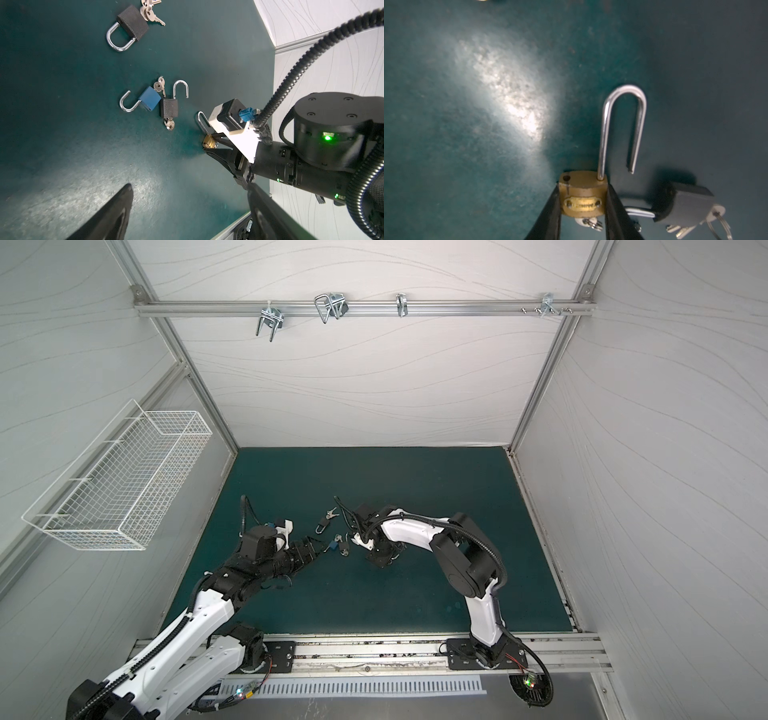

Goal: Lock with the key

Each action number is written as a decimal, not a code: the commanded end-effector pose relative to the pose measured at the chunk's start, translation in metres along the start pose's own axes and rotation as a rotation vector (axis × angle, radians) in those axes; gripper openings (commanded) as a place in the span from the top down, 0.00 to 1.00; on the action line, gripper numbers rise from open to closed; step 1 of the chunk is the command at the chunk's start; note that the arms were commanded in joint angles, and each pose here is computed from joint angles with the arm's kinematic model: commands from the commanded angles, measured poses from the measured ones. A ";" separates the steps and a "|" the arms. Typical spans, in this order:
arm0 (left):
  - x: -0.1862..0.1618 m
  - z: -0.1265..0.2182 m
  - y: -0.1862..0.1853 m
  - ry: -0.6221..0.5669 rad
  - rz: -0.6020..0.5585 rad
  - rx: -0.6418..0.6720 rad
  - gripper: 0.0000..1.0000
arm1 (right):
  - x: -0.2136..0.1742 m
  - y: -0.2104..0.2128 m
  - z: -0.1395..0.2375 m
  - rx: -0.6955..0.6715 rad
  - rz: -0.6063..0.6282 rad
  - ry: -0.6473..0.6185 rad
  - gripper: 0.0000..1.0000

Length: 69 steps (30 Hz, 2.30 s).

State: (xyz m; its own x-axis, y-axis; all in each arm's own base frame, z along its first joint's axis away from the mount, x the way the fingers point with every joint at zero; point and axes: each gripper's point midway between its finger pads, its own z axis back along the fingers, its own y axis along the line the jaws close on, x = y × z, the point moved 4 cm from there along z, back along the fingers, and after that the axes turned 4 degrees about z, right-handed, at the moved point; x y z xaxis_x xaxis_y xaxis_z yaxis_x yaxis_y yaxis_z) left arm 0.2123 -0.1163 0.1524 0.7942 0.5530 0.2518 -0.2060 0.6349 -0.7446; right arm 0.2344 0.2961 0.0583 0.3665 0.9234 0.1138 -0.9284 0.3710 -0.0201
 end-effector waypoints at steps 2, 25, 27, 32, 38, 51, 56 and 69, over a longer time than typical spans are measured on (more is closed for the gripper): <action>0.008 0.008 -0.006 -0.042 -0.006 -0.005 0.13 | -0.009 0.009 -0.010 0.010 0.000 0.021 0.78; 0.040 0.076 -0.132 -0.086 -0.412 -0.319 0.09 | -0.024 0.013 0.202 0.056 -0.242 -0.783 0.99; 0.040 0.081 -0.149 -0.049 -0.463 -0.380 0.09 | -0.029 0.012 0.219 0.026 -0.237 -0.841 0.97; 0.038 0.094 -0.182 0.002 -0.551 -0.509 0.09 | -0.041 0.014 0.246 0.020 -0.219 -0.867 1.00; 0.028 0.104 -0.210 0.082 -0.612 -0.669 0.10 | -0.043 0.055 0.270 0.336 -0.042 -0.862 1.00; -0.017 0.093 -0.228 0.261 -0.743 -0.771 0.17 | -0.036 0.089 0.303 0.674 0.098 -0.919 1.00; -0.020 0.098 -0.232 0.273 -0.755 -0.804 0.40 | -0.035 0.088 0.299 0.668 0.077 -0.902 1.00; -0.026 0.095 -0.229 0.293 -0.743 -0.797 0.87 | -0.032 0.084 0.298 0.656 0.049 -0.905 1.00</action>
State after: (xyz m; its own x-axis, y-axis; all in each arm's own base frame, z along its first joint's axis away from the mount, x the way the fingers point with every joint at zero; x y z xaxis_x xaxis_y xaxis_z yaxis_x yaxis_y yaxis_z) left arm 0.1867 -0.2254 0.3573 0.7369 -0.0555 0.6737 0.6693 0.1993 -0.7157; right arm 0.1285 0.2680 0.3397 0.4146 0.4399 0.7966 -0.8861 -0.0043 0.4635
